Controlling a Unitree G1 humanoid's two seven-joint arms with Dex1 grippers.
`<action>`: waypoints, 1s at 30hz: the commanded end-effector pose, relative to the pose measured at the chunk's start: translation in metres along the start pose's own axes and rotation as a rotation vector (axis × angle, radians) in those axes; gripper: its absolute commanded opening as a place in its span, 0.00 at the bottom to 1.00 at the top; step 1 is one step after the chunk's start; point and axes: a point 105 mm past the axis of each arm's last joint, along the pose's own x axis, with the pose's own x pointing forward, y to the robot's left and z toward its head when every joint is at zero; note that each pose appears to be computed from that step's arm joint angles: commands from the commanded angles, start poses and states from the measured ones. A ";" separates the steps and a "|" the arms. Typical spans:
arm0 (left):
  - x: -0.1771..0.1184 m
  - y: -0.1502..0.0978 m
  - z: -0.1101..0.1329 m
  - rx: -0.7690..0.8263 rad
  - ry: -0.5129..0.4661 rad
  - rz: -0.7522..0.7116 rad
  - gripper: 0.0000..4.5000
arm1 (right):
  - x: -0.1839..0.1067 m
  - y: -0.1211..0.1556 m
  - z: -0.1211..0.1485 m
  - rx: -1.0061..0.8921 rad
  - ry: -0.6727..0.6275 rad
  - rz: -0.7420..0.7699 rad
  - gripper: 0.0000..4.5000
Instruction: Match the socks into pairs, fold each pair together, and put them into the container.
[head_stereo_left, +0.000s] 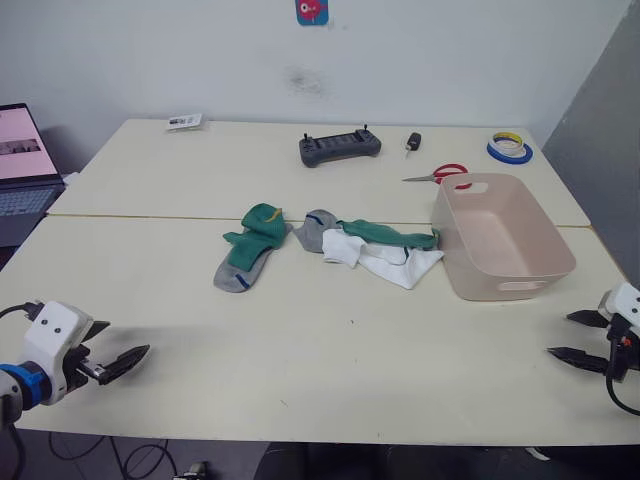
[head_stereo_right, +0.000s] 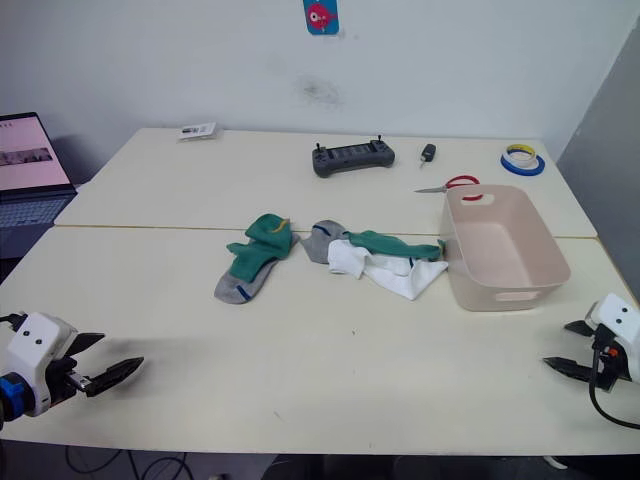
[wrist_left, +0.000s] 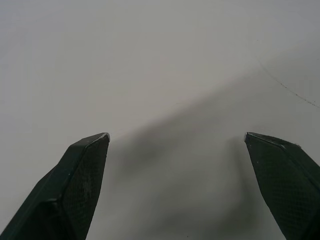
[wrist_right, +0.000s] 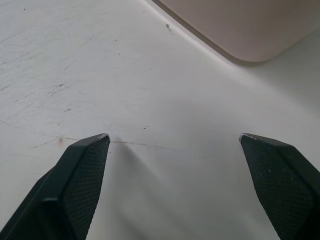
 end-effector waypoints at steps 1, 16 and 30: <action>-0.004 0.003 0.007 0.034 -0.030 -0.010 1.00 | -0.008 -0.007 0.010 -0.035 -0.028 -0.044 1.00; -0.001 -0.003 0.020 -0.017 -0.166 -0.112 1.00 | -0.013 -0.011 -0.005 0.037 -0.023 -0.124 1.00; 0.007 -0.008 0.021 -0.059 -0.192 -0.133 1.00 | -0.015 -0.002 0.002 -0.011 -0.057 -0.126 1.00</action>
